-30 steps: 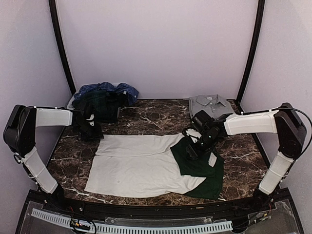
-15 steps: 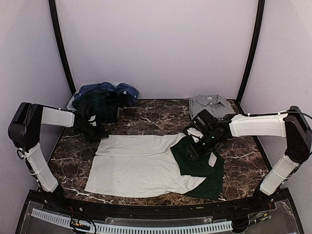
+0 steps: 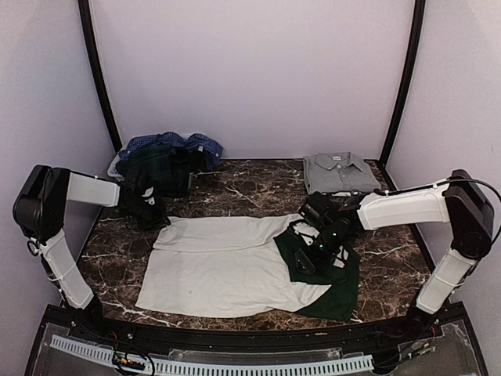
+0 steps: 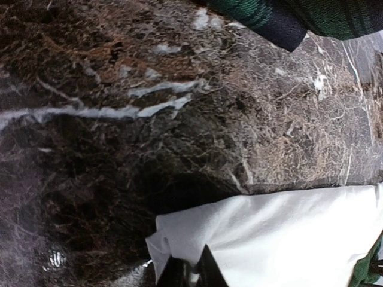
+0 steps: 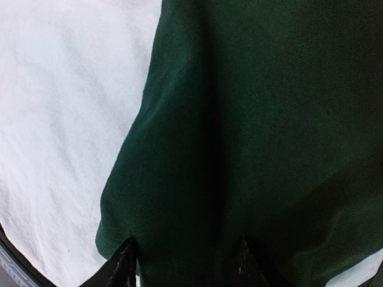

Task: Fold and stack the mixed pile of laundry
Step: Adjust the 1/3-folded T-shirt at the center of the board.

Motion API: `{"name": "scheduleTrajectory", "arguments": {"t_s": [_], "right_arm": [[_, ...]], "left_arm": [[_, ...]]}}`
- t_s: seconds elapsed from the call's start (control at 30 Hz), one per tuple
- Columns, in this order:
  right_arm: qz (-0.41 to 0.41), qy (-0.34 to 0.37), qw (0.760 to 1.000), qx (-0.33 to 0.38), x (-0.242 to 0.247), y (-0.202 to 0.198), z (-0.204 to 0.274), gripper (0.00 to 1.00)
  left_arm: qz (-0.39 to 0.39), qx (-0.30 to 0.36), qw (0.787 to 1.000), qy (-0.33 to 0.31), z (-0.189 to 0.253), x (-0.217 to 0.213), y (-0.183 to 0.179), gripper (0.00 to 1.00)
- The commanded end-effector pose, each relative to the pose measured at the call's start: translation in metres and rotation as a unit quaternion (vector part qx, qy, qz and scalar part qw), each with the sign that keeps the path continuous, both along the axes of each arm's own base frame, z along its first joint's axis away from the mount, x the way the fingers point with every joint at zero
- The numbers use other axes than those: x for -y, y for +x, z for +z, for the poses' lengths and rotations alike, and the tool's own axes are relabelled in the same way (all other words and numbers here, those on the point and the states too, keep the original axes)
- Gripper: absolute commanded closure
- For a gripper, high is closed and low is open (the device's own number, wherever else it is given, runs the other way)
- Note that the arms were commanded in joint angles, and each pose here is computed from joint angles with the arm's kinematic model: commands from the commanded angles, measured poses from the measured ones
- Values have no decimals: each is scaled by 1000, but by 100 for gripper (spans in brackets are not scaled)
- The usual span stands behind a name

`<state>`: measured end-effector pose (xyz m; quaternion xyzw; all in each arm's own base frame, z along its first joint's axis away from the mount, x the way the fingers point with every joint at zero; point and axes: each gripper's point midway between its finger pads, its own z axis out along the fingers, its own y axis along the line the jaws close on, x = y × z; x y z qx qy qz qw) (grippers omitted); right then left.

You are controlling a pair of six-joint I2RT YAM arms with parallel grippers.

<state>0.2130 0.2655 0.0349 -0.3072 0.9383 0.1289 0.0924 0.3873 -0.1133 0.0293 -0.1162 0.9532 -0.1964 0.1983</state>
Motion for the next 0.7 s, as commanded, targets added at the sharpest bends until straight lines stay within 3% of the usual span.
{"name": "scheduleTrajectory", "arguments": {"t_s": [0.0,0.33,0.47,0.67], "right_arm": [[3,-14,1000,-28,2,-12,-18,47],[2,-29,999,-47,7,-18,-29,50],[14,-15,999,-40,-2,-14,-19,47],[53,96,994,18,-42,-3,70,34]], "left_arm": [[2,14,1000,13,16,-4,8,99],[5,48,996,80,38,-20,41,100],[2,29,996,82,22,-20,42,99],[-1,23,995,97,12,-24,41,76]]}}
